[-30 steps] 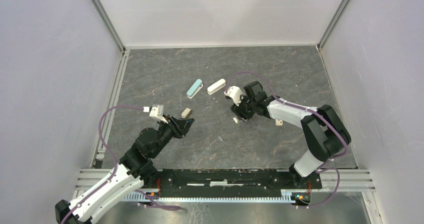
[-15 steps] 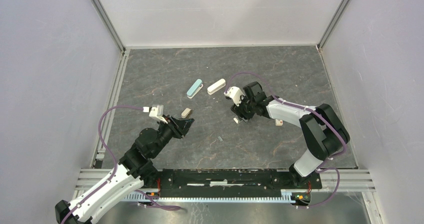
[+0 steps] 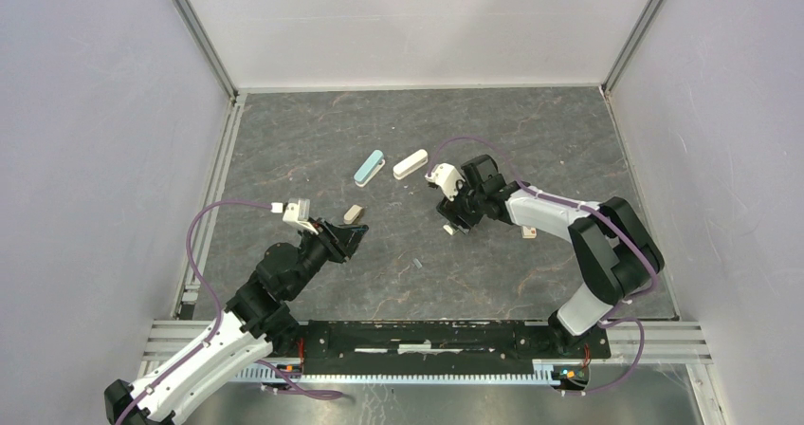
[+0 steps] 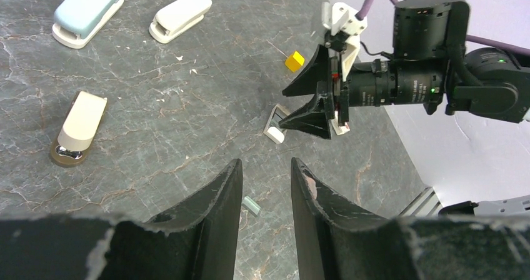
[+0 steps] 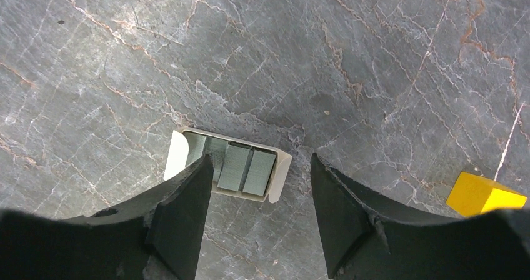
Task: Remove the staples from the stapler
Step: Place the staple in the staple box.
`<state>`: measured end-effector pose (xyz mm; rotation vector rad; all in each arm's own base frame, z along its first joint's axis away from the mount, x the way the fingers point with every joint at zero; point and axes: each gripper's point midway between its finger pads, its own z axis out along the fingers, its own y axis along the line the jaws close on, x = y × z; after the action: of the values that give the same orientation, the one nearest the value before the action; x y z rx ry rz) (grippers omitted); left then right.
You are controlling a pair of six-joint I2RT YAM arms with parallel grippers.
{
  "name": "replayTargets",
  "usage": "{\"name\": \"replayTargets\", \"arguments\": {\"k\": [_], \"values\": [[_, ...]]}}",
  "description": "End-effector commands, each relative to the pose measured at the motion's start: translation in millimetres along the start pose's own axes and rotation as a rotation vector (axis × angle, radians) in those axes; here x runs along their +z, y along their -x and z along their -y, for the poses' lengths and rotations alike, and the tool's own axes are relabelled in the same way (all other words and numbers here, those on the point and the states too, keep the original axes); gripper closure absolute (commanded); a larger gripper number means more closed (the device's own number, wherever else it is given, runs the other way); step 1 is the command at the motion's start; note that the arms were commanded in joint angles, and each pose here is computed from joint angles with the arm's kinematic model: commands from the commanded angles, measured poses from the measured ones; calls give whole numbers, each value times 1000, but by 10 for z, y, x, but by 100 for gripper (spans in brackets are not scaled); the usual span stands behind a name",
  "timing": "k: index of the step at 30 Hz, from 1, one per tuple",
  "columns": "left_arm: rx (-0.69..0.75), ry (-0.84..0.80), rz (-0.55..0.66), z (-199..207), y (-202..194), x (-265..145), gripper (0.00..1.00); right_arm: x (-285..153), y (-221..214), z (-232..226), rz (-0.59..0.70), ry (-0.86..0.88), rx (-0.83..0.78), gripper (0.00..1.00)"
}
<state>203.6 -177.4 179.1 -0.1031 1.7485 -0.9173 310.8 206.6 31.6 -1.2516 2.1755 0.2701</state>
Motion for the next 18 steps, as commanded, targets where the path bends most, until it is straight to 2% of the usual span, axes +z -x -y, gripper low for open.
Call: {"name": "replayTargets", "arguments": {"k": [1, 7, 12, 13, 14, 15, 18], "values": [[-26, -33, 18, 138, 113, 2, 58, -244, 345, 124, 119, -64, -16, 34], [-12, -75, -30, 213, 19, 46, 40, -541, 538, 207, 213, -91, -29, 35], [23, -101, -25, 230, 1, 58, 29, -851, 737, 66, 352, 20, -85, 36], [45, -102, -18, 225, 16, 54, 23, -938, 779, 38, 389, 45, -94, 36], [63, -108, -12, 229, 29, 48, 3, -1034, 830, -23, 432, 81, -109, 36], [86, -114, -5, 229, 39, 45, 0, -1106, 870, -88, 468, 119, -120, 36], [92, -120, 7, 168, -29, 67, 0, -1296, 912, -244, 540, 178, -146, 35]]}}
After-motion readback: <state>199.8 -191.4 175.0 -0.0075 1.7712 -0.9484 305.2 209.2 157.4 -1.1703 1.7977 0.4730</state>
